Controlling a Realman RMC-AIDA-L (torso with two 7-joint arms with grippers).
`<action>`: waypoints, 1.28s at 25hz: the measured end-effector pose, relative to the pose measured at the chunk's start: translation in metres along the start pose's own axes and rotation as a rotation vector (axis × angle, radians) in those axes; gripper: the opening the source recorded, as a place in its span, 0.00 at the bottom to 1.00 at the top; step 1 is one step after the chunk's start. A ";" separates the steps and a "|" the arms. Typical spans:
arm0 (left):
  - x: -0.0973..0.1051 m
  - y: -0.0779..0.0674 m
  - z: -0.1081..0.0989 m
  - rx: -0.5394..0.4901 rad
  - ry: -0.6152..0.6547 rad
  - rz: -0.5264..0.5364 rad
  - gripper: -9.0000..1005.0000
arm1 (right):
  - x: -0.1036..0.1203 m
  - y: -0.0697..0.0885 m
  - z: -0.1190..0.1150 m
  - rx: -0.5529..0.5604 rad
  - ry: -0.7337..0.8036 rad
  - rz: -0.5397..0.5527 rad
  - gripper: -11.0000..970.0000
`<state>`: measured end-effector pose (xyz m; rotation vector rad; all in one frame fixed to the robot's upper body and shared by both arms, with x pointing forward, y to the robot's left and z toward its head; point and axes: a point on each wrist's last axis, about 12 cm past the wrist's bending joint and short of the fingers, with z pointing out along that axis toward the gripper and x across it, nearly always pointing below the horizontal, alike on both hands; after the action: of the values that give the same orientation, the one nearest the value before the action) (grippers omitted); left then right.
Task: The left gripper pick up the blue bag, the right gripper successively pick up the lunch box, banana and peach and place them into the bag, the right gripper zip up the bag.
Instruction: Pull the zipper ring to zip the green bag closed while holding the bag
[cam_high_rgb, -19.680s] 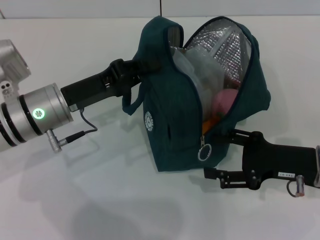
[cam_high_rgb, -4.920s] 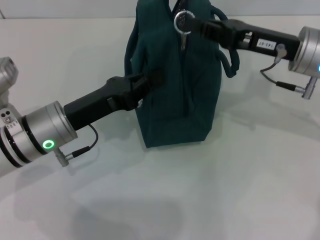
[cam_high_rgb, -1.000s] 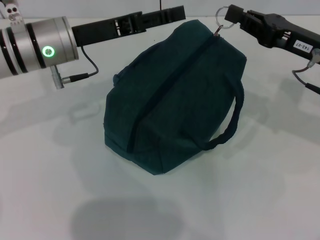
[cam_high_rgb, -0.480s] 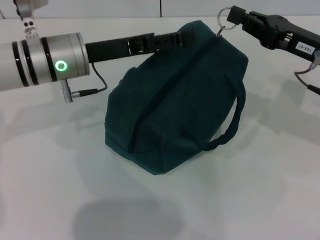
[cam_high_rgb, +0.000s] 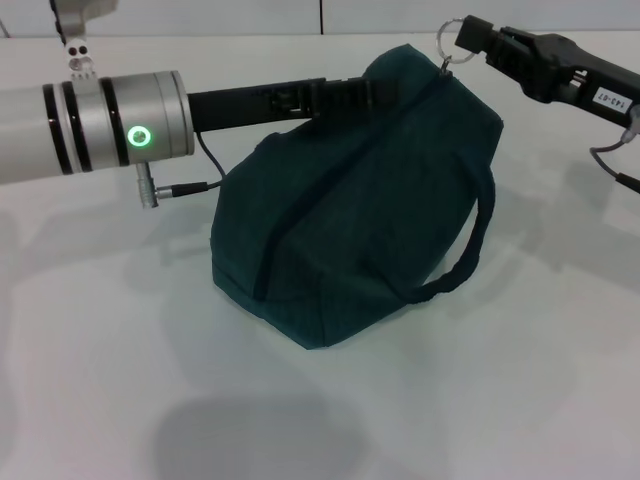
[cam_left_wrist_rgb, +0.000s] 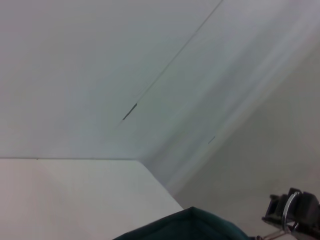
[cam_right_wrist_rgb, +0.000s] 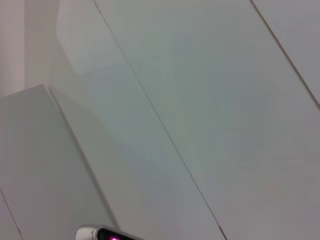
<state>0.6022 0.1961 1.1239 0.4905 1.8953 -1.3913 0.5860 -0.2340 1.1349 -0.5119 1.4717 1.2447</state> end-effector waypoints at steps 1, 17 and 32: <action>0.000 0.000 -0.001 0.002 -0.017 -0.006 0.65 | 0.000 0.000 0.000 0.001 -0.001 0.001 0.02; 0.002 -0.001 -0.001 0.016 -0.049 -0.005 0.20 | 0.001 -0.001 -0.002 0.014 -0.010 0.010 0.02; 0.009 -0.003 -0.006 0.049 -0.098 0.003 0.14 | 0.004 -0.008 -0.020 0.084 -0.084 0.069 0.02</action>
<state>0.5918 0.1998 1.1202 0.4410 1.7850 -1.4364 0.5824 -0.2536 1.1252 -0.3515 1.4746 1.2381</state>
